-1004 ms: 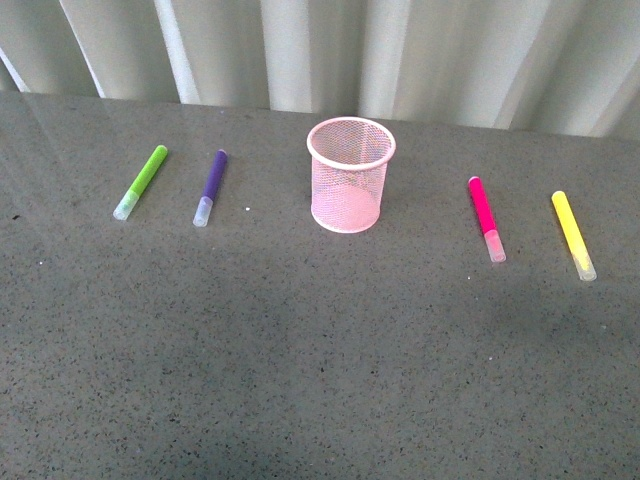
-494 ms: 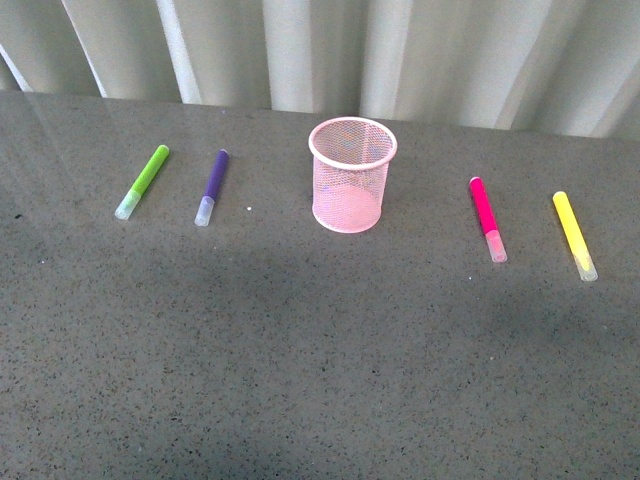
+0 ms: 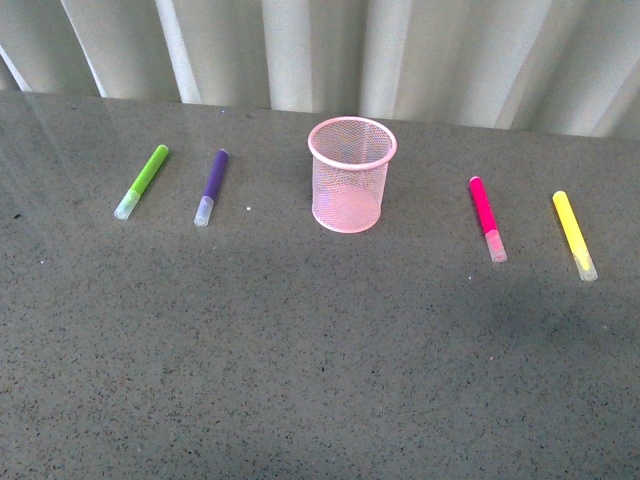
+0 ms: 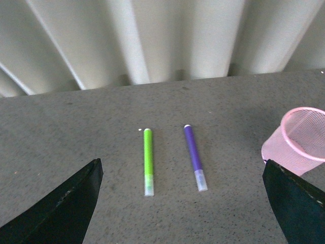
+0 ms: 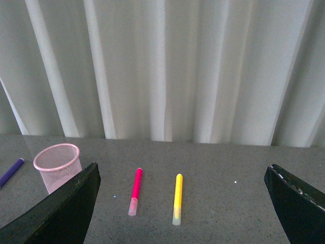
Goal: Insert purple and pink pens into pink cup
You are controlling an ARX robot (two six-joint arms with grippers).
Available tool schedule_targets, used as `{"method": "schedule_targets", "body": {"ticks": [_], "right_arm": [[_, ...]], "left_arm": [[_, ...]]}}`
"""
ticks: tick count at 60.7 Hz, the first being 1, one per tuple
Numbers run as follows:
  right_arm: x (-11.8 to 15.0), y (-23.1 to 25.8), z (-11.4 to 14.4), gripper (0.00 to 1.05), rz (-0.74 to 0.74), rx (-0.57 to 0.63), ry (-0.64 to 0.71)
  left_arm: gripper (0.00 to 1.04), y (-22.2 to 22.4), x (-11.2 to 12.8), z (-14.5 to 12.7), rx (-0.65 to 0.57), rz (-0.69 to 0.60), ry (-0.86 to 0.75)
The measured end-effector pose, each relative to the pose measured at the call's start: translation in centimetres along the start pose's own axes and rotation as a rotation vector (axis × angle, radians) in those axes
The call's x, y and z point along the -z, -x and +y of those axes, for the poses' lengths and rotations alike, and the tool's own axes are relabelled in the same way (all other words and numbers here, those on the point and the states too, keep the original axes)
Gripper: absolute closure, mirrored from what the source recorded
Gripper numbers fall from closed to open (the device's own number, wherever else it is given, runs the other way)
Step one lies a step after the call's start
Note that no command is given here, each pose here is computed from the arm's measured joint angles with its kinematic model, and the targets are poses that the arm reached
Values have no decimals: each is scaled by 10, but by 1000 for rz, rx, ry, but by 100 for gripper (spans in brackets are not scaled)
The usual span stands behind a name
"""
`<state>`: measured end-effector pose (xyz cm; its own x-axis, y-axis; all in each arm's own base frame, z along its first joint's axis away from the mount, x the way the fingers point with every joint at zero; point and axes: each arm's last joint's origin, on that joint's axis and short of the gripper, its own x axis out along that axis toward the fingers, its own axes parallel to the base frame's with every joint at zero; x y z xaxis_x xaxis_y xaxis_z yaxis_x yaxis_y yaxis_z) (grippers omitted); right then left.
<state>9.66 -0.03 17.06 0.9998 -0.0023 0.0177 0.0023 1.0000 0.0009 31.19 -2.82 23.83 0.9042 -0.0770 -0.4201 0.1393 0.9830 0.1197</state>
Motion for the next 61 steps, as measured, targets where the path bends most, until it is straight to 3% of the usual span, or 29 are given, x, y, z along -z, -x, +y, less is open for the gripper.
{"method": "schedule_targets", "body": {"ticks": [13, 32, 61], "right_arm": [[0, 0, 0, 7, 0, 0, 0], [0, 0, 0, 7, 0, 0, 0], [0, 0, 0, 7, 0, 0, 0]], "left_arm": [[7, -58, -19, -8, 41, 142, -46], [7, -147, 13, -23, 105, 449, -174], [7, -232, 15, -3, 32, 668, -58]]}}
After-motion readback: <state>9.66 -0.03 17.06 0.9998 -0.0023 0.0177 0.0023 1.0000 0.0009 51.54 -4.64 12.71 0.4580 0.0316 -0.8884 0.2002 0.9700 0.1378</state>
